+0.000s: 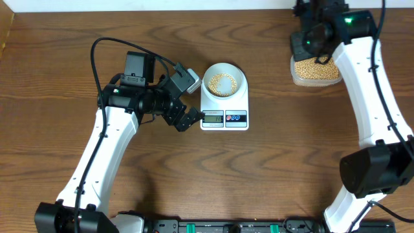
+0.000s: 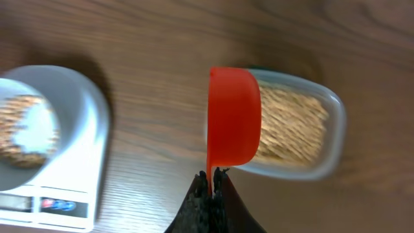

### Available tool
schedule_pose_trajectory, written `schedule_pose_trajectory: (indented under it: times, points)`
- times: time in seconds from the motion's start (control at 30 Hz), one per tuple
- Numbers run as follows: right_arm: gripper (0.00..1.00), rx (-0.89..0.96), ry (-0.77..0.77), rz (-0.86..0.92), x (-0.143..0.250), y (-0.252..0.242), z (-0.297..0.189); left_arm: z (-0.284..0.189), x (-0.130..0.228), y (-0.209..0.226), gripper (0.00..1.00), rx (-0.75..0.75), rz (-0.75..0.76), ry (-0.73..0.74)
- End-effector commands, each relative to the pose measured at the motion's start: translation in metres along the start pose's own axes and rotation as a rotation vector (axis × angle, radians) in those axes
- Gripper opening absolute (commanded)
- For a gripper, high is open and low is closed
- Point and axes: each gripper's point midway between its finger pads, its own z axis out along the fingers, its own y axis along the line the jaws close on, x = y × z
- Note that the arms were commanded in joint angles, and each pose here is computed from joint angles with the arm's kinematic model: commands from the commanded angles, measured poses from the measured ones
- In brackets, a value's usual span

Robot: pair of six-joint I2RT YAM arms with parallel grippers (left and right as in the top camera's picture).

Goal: Scoop item into bowl and weigh 50g on scale
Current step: 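Move the empty red scoop back to the soybean tub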

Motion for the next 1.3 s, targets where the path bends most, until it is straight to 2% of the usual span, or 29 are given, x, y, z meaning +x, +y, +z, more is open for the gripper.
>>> schedule_pose_trajectory:
  times: [0.0, 0.33, 0.6, 0.8, 1.27]
  points:
    - [0.01, 0.094, 0.008, 0.063, 0.004, -0.03, -0.008, 0.002, 0.004, -0.001, 1.0, 0.003, 0.01, 0.01]
    - [0.01, 0.219, 0.113, 0.166, 0.034, -0.077, -0.011, 0.002, 0.004, -0.001, 1.0, 0.003, 0.01, 0.01]
    - [0.01, 0.222, 0.171, 0.193, 0.049, -0.078, -0.001, 0.002, 0.004, -0.001, 1.0, 0.003, 0.01, 0.01]
    - [0.01, 0.227, 0.222, 0.218, 0.071, -0.076, 0.033, 0.002, 0.004, -0.001, 1.0, 0.003, 0.01, 0.01]
    - [0.02, 0.246, 0.124, 0.253, 0.065, -0.086, 0.072, 0.002, 0.004, -0.001, 1.0, 0.003, 0.01, 0.01]
